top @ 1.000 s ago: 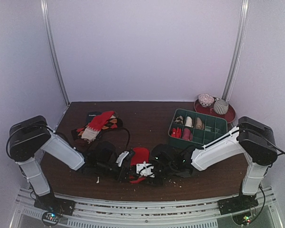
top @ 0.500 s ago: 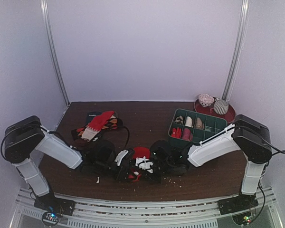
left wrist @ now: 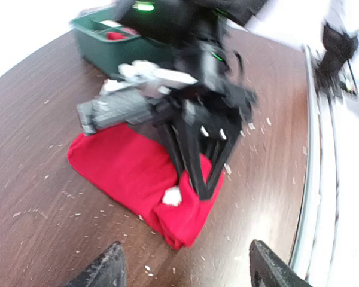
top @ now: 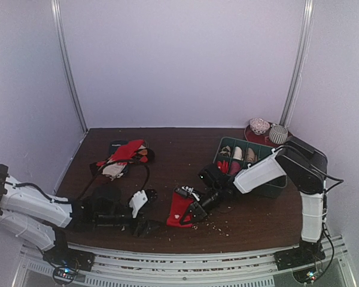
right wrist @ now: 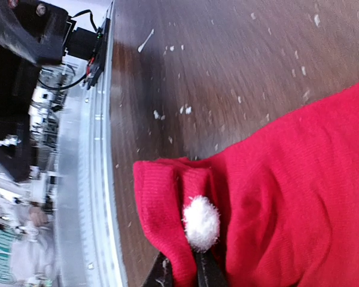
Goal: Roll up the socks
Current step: Roll the sock at the center of the board.
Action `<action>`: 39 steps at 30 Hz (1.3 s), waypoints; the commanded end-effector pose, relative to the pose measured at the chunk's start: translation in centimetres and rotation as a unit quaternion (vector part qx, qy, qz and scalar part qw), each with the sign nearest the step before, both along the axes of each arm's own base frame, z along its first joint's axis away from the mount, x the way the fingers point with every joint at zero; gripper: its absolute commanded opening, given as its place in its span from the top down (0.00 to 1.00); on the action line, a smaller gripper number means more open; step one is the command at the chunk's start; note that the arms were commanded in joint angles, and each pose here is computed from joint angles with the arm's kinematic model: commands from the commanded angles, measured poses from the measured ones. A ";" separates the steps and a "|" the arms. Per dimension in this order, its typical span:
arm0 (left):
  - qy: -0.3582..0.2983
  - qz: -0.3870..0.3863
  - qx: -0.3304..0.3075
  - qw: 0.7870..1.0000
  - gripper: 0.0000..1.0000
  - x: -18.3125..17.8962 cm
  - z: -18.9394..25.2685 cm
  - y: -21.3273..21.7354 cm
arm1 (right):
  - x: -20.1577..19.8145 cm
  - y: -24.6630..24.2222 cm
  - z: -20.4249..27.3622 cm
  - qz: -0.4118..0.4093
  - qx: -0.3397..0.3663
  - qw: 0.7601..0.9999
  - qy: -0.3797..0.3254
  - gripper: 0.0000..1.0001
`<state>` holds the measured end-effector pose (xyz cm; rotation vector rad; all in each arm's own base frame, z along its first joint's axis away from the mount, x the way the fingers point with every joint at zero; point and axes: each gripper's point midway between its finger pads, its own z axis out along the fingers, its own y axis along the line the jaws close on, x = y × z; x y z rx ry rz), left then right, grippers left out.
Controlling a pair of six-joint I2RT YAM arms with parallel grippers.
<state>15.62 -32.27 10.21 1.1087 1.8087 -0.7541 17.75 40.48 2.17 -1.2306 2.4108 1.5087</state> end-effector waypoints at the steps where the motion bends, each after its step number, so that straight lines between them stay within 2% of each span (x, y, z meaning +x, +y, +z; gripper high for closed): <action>1: -0.101 -0.048 -0.012 0.994 0.32 0.1 0.2 -1.3 | -4.4 -5.1 -5.0 -0.022 -0.150 0.973 0.176 0.88; 13: -0.130 -0.140 -0.033 0.981 0.33 -2.4 -2.3 -5.4 | -4.4 -5.9 -6.4 -0.018 -0.174 0.964 0.199 0.88; 22: -0.105 -0.168 -0.015 0.980 0.43 -3.2 -4.6 -6.9 | -4.2 -5.8 -6.6 -0.018 -0.172 0.964 0.204 0.88; 32: -0.076 -0.159 0.023 0.984 0.47 -2.6 -7.7 -7.5 | -4.2 -5.9 -6.5 -0.018 -0.168 0.964 0.207 0.88; 35: -0.062 -0.155 0.052 0.985 0.56 -2.4 -9.1 -7.4 | -4.4 -6.2 -6.6 -0.019 -0.169 0.963 0.209 0.88; 39: -0.044 -0.149 0.072 0.985 0.85 -2.3 -10.1 -7.4 | -4.5 -6.3 -6.5 -0.019 -0.166 0.963 0.211 0.88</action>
